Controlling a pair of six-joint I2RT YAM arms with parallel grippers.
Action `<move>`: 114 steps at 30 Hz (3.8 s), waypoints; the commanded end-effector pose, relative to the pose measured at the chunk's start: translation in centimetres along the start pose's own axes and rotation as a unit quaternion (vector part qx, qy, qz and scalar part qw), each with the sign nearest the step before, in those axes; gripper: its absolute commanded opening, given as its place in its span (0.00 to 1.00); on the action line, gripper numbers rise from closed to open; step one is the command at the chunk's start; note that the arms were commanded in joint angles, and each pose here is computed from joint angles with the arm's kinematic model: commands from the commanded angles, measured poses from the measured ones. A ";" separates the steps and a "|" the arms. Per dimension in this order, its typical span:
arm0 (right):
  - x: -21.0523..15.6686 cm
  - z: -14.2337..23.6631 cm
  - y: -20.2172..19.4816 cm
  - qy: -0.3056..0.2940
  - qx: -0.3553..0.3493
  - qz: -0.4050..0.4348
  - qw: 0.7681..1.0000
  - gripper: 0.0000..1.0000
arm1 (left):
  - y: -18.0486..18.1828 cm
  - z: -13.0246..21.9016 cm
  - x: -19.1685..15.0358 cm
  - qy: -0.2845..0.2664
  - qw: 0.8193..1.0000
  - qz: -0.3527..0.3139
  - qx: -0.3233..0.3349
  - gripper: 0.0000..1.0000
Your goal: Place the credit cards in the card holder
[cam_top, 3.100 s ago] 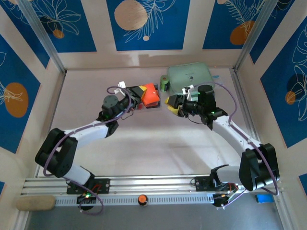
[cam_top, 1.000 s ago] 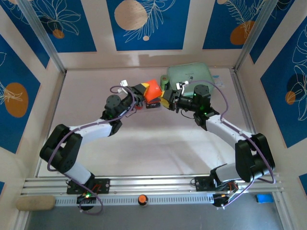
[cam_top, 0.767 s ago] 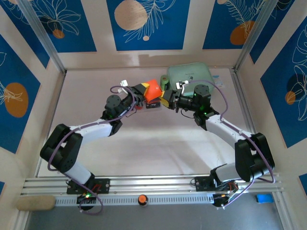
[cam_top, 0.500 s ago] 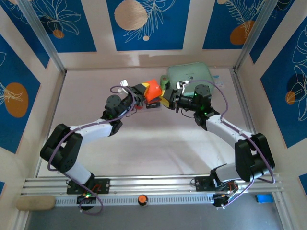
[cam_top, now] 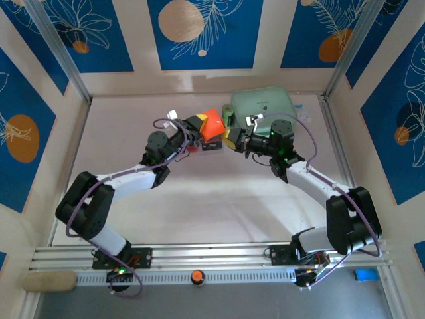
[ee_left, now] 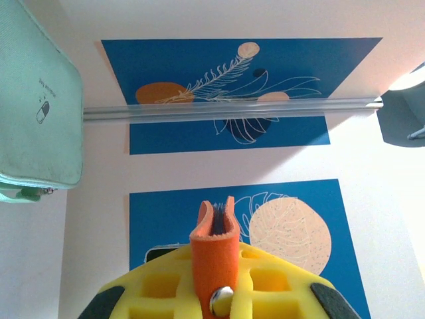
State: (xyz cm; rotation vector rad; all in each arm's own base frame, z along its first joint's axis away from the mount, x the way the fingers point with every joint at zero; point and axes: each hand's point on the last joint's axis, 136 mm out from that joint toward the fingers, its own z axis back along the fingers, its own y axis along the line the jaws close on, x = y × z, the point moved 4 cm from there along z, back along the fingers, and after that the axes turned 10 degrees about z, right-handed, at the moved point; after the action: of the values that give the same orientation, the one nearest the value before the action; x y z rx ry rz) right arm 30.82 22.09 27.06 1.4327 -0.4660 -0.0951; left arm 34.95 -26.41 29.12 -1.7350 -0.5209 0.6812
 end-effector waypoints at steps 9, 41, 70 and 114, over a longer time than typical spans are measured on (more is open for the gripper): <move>0.4 -0.3 0.9 0.004 0.011 0.007 1.000 0.18 | -2.1 -0.6 -1.1 0.021 0.999 -0.007 -0.039 0.00; -2.4 2.2 -3.8 0.010 -0.051 0.117 0.992 0.00 | 3.0 2.9 1.0 0.049 0.965 -0.139 0.216 1.00; -5.2 2.0 -5.3 0.029 -0.097 0.171 0.980 0.00 | 6.1 2.1 -0.7 0.116 0.770 -0.359 0.515 1.00; -6.1 1.6 -11.1 -0.023 -0.173 0.091 0.980 0.00 | 12.0 9.0 0.2 0.238 0.602 -0.417 0.638 1.00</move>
State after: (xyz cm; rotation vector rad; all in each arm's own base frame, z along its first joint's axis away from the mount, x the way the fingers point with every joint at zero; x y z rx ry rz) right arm 26.83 20.66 15.26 1.0493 -0.5580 -0.0283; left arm 29.41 -23.12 15.93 -0.1808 -0.2576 -0.1298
